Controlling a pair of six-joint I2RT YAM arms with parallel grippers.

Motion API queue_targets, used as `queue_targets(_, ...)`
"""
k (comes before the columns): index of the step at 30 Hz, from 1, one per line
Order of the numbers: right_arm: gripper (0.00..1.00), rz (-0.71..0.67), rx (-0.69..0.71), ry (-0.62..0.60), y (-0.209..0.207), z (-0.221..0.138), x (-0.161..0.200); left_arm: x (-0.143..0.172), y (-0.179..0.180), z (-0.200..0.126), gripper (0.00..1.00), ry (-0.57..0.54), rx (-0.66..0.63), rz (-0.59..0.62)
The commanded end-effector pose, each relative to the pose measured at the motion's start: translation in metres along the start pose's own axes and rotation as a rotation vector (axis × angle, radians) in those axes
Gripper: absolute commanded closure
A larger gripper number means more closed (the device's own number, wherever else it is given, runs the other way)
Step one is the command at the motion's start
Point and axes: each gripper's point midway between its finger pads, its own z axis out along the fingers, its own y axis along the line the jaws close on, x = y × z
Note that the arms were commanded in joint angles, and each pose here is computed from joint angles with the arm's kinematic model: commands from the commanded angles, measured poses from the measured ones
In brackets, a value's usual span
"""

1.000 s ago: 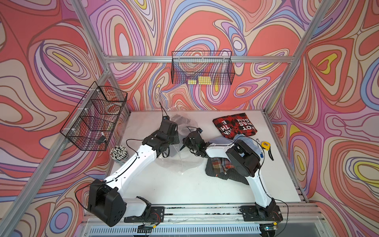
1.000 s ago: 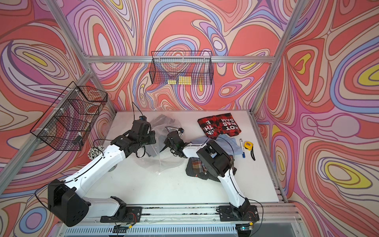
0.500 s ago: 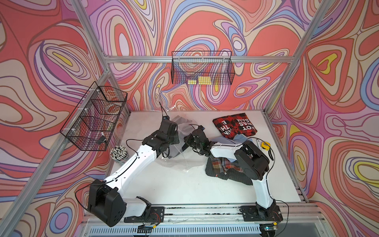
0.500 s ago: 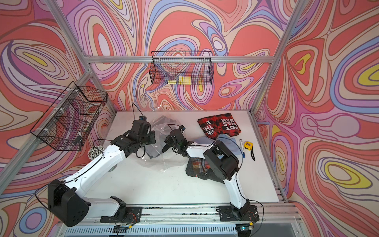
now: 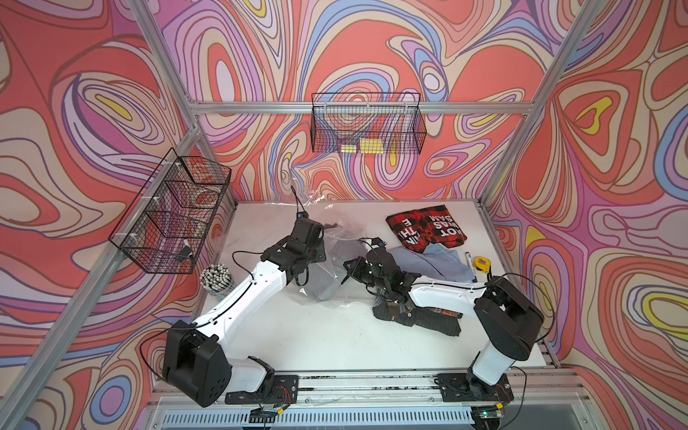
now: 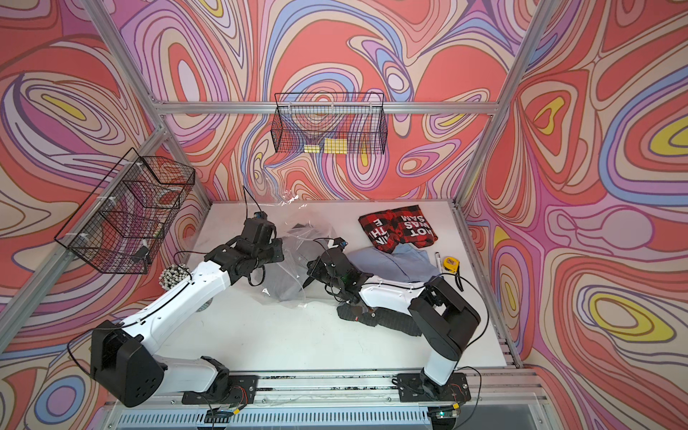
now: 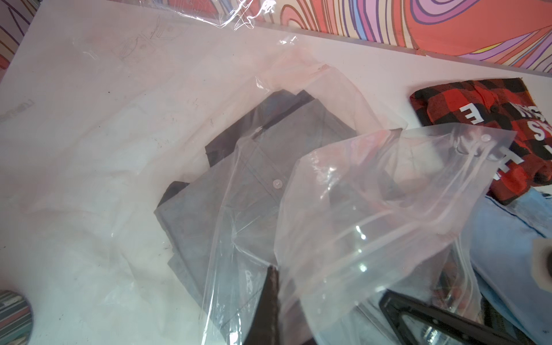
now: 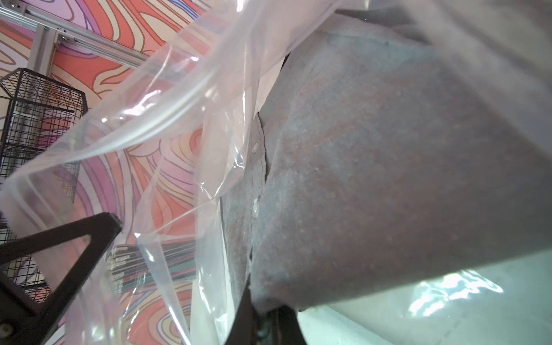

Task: Take the shirt out of the vacuum bag
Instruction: Take out the shirt from the vacuum bag.

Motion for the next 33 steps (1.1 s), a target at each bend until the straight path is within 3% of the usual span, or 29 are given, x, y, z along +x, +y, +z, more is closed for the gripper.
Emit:
queue_targets(1,1.0,-0.026,-0.047,-0.033,0.021,-0.023,-0.011,-0.002,0.003,0.004,1.0,0.01,-0.021,-0.008)
queue_targets(20,1.0,-0.099,-0.024,-0.192,0.037,-0.128,-0.048,-0.002,0.005,0.005,1.0,0.011,-0.03,0.002)
queue_targets(33,1.0,-0.109,-0.029,-0.272,0.042,-0.165,-0.07,-0.001,0.004,0.004,1.0,0.012,-0.025,0.001)
